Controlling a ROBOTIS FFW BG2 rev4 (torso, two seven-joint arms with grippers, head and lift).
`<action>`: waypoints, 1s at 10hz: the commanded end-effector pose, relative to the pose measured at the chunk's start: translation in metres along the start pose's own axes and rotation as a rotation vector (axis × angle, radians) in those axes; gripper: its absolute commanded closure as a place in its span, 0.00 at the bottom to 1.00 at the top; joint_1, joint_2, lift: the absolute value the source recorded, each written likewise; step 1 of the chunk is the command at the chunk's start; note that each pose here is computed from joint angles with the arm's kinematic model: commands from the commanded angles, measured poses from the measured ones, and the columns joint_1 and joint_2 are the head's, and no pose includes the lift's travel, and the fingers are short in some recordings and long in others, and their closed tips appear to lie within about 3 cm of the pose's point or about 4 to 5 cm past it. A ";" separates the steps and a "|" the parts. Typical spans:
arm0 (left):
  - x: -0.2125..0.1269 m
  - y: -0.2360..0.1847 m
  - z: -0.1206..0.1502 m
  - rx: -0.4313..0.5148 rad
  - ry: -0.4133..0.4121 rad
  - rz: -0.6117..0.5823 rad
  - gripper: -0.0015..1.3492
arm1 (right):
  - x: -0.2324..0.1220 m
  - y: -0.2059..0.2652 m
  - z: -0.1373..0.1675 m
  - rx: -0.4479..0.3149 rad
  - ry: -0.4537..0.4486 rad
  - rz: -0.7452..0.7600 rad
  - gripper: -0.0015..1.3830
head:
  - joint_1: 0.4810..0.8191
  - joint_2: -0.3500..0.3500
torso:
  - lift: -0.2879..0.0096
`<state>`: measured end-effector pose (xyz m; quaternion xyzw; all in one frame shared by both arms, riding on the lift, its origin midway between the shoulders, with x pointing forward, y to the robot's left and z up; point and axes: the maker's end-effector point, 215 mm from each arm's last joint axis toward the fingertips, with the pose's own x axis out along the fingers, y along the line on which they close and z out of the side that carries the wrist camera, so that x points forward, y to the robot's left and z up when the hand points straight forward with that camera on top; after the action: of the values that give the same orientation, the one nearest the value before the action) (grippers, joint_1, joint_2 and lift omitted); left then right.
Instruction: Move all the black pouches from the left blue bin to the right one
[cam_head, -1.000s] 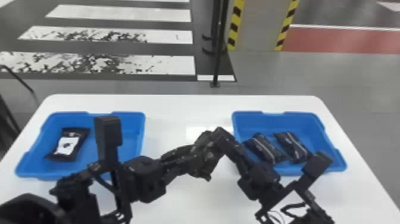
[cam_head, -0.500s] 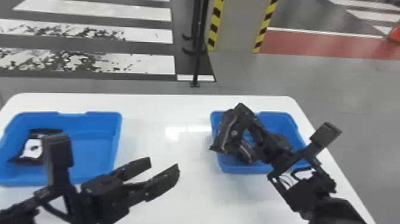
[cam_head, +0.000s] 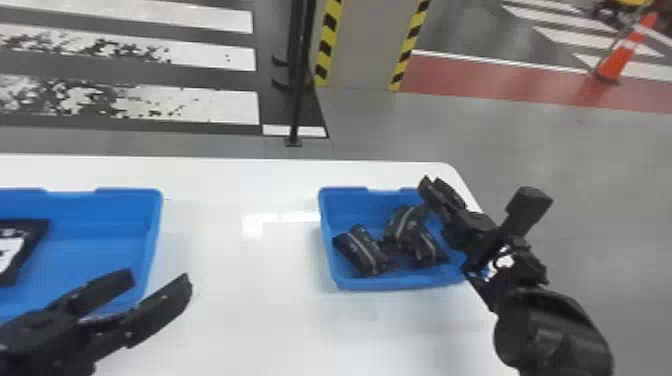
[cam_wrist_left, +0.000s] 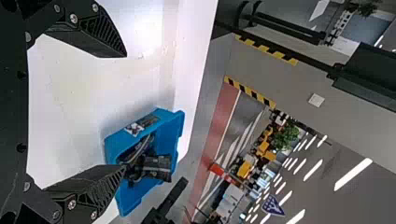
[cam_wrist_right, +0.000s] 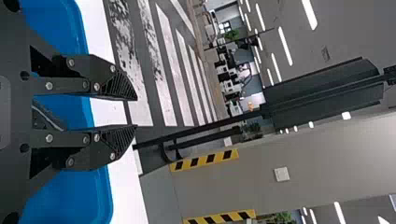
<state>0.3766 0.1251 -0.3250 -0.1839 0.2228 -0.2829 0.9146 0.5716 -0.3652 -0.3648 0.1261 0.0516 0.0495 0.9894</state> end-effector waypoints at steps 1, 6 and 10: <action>-0.011 0.034 0.009 0.035 -0.001 0.090 0.15 | -0.022 0.002 0.012 -0.092 -0.047 -0.015 0.09 | 0.63 0.11 | 0.50; -0.054 0.182 0.051 0.126 0.011 0.437 0.16 | -0.111 0.120 -0.011 -0.122 -0.068 0.107 0.09 | 0.63 0.40 | 0.50; -0.072 0.280 0.077 0.115 0.047 0.660 0.16 | -0.155 0.213 -0.020 -0.029 -0.053 0.253 0.09 | 0.63 0.79 | 0.50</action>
<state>0.4815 0.3862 -0.3638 -0.0452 0.2663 -0.0032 0.9628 0.4050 -0.1837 -0.3178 0.1090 0.0076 0.1626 0.9806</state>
